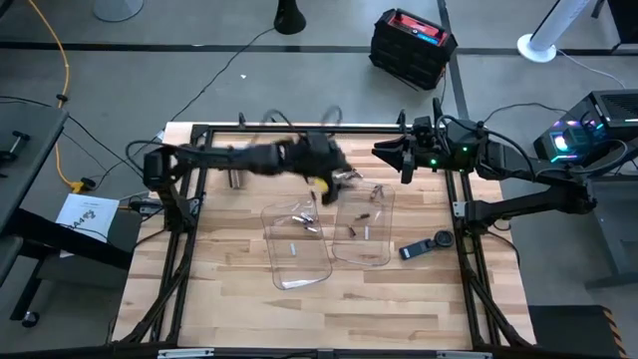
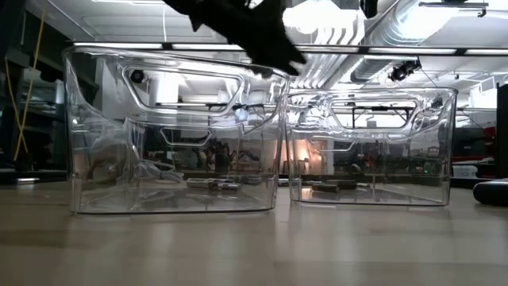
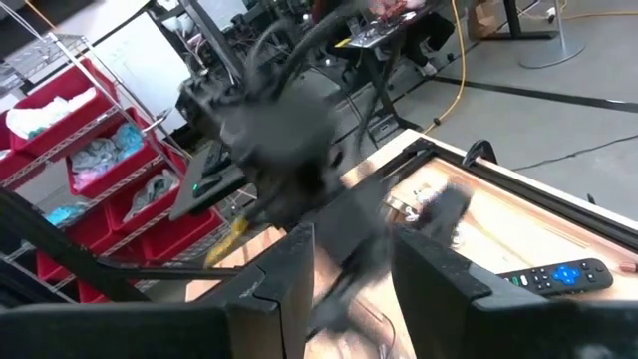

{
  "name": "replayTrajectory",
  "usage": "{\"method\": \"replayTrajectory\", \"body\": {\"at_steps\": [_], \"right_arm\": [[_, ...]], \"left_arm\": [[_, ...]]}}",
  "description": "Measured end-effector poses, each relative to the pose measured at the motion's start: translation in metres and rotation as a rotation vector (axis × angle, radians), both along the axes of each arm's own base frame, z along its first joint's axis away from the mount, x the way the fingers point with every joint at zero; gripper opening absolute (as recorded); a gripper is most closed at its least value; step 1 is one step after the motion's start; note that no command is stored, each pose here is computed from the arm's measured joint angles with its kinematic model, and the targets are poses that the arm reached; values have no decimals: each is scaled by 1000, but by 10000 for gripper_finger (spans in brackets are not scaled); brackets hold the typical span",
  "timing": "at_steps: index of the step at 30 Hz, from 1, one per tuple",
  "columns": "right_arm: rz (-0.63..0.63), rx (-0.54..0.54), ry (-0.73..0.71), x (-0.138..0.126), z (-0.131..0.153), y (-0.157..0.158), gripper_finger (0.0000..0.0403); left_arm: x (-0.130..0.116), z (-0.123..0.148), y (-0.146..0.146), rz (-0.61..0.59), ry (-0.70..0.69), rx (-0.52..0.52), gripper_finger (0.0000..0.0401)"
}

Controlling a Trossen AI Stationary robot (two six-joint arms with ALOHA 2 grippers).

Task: Sort batteries
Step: Put the black battery into the right transparent bin

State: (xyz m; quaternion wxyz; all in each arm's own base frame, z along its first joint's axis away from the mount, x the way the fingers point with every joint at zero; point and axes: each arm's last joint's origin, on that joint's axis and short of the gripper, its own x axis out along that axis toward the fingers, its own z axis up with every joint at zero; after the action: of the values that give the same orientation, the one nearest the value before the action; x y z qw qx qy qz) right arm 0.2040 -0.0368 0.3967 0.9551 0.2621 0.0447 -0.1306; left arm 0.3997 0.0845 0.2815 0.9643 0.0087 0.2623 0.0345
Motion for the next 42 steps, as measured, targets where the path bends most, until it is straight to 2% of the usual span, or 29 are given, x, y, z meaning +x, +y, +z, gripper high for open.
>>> {"method": "replayTrajectory", "body": {"at_steps": [4,7,9,10,13,20,24,29,31,36,42], "right_arm": [[-1,-1,-2,0,0,0,126],[-4,-1,-3,0,0,0,126],[-15,-2,-3,0,0,-1,126],[-18,-3,-3,0,0,-1,126],[-36,-6,-2,0,0,-1,126],[-45,-7,-2,0,0,-1,126],[-49,18,-9,0,0,-1,126],[-49,19,-9,0,0,-1,126],[-51,32,-12,0,0,-1,126],[-51,33,-12,0,0,-1,126],[-51,33,-12,0,0,-1,126]], "left_arm": [[-25,-3,56,140,97,-7,259],[-44,-24,103,215,169,-158,249],[-52,-48,123,257,249,-274,242],[-53,-60,127,262,290,-300,238],[-44,-80,127,242,329,-279,231],[-11,-92,130,294,304,-216,229],[2,-109,144,334,420,-248,229],[15,-114,151,381,577,-118,229],[19,-122,151,394,630,-96,229],[22,-133,151,397,650,-156,229],[19,-141,144,418,742,-103,229]]}}
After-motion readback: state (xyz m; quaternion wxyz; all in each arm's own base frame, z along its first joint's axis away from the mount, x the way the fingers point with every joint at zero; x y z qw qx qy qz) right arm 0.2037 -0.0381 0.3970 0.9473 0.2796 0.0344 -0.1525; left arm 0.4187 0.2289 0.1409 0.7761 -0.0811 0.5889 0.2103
